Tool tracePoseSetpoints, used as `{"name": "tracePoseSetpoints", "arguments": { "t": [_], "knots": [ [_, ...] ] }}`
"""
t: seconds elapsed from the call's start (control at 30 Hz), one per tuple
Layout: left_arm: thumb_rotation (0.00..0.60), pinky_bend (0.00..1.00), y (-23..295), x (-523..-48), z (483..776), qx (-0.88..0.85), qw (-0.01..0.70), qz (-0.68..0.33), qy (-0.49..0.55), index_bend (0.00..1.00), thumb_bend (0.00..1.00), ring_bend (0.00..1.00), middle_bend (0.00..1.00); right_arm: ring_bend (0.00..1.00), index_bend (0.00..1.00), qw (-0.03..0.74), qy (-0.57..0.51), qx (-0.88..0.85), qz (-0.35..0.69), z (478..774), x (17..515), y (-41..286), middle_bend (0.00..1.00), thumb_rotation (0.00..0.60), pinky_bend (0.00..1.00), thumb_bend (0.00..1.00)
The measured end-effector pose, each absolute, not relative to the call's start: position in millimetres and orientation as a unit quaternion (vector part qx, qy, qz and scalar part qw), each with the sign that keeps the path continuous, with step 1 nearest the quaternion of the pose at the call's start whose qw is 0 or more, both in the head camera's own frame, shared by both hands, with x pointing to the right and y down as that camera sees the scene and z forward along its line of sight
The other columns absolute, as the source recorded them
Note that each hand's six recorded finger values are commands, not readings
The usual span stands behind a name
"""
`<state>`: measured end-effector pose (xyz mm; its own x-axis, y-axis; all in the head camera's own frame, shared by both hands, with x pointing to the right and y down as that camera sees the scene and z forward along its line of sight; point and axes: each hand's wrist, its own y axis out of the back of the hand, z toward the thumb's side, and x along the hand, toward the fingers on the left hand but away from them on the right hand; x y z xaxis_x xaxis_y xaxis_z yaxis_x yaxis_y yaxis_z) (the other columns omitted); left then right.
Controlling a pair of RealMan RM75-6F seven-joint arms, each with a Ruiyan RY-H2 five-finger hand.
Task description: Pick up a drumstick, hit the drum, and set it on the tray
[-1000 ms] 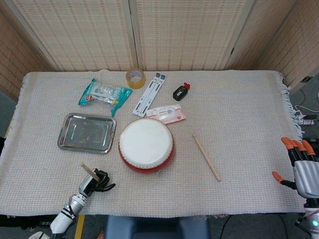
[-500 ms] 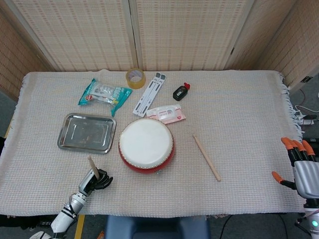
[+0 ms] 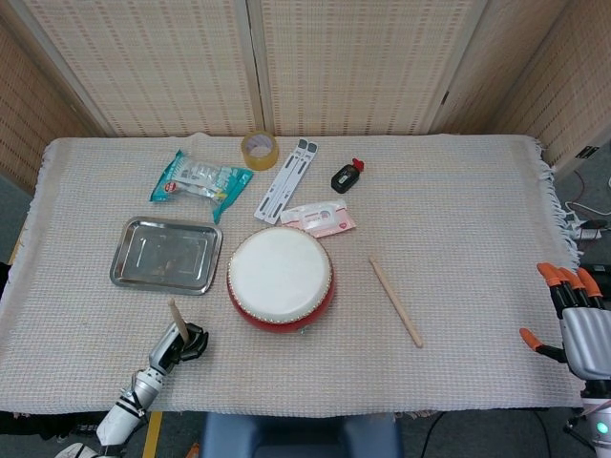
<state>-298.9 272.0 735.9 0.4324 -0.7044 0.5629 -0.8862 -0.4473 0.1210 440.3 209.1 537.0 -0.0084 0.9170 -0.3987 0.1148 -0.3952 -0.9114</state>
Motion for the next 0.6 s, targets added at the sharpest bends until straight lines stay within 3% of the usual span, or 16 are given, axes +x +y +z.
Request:
{"name": "tracePoseSetpoints", "arguments": {
  "t": [0.3, 0.6],
  "knots": [
    [0.6, 1.0, 259.5, -302.3, 722.3, 0.849, 0.165, 0.236, -0.443, 1.0, 0.83, 1.0, 1.0, 0.0, 0.0, 0.351, -0.427, -0.614, 0.563, 538.9, 440.5, 208.4, 0.08, 0.6, 0.03, 0.18],
    [0.6, 1.0, 204.5, -320.3, 685.0, 0.867, -0.012, 0.293, -0.403, 1.0, 0.83, 1.0, 1.0, 0.0, 0.0, 0.366, -0.407, -0.616, 0.567, 536.3, 444.6, 202.8, 0.08, 0.6, 0.03, 0.18]
  ]
}}
